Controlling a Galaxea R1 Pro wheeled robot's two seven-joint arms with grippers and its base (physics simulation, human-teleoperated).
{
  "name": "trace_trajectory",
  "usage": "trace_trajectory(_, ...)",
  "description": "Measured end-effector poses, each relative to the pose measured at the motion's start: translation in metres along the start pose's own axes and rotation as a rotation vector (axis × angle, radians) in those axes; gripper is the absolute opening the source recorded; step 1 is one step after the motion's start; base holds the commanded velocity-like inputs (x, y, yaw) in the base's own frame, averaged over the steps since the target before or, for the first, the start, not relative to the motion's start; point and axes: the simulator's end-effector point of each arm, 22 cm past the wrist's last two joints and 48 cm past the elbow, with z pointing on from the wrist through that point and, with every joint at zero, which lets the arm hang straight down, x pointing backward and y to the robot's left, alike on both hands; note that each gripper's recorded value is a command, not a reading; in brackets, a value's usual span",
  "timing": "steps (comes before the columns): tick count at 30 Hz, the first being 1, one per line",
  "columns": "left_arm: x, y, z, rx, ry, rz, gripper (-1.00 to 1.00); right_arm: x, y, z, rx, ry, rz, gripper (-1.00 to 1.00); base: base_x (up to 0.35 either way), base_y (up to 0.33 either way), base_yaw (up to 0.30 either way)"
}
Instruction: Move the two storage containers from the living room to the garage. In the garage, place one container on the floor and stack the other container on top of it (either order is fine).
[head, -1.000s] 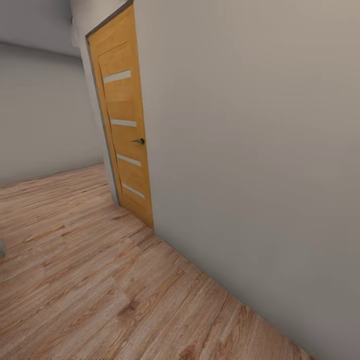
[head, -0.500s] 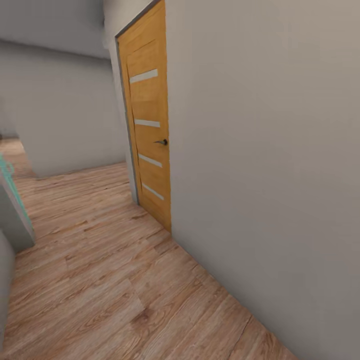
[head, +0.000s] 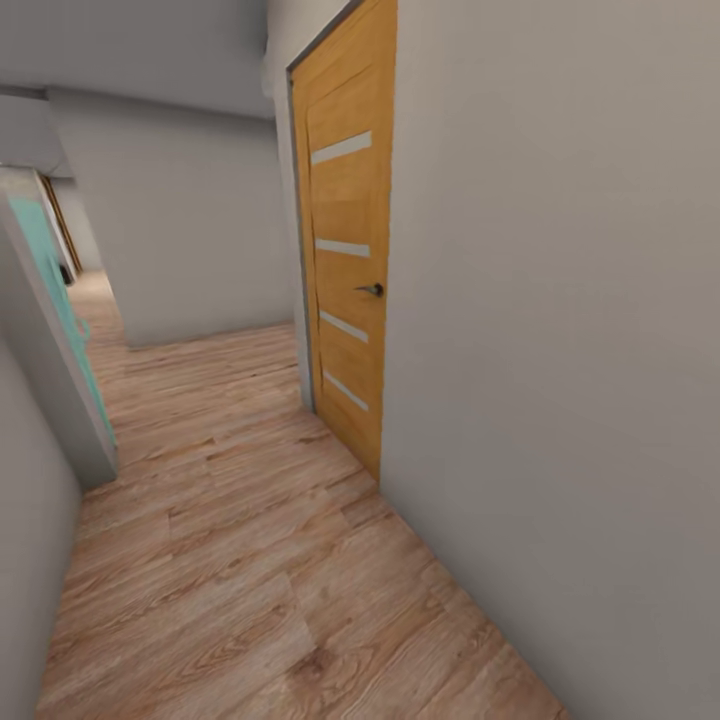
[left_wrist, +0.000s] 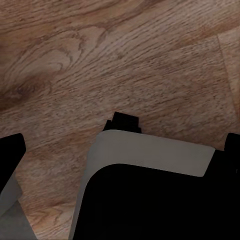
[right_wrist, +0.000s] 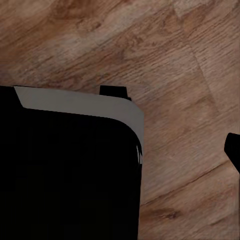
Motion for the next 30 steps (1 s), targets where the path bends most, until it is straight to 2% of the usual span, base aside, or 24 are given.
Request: trace_trajectory(30, 0.0001, 0.0000, 0.0000, 0.000, 0.000, 0.000, 1.00, 0.0000, 0.0001, 0.0000, 0.000, 0.000, 0.000, 1.00, 0.321, 0.000, 0.269)
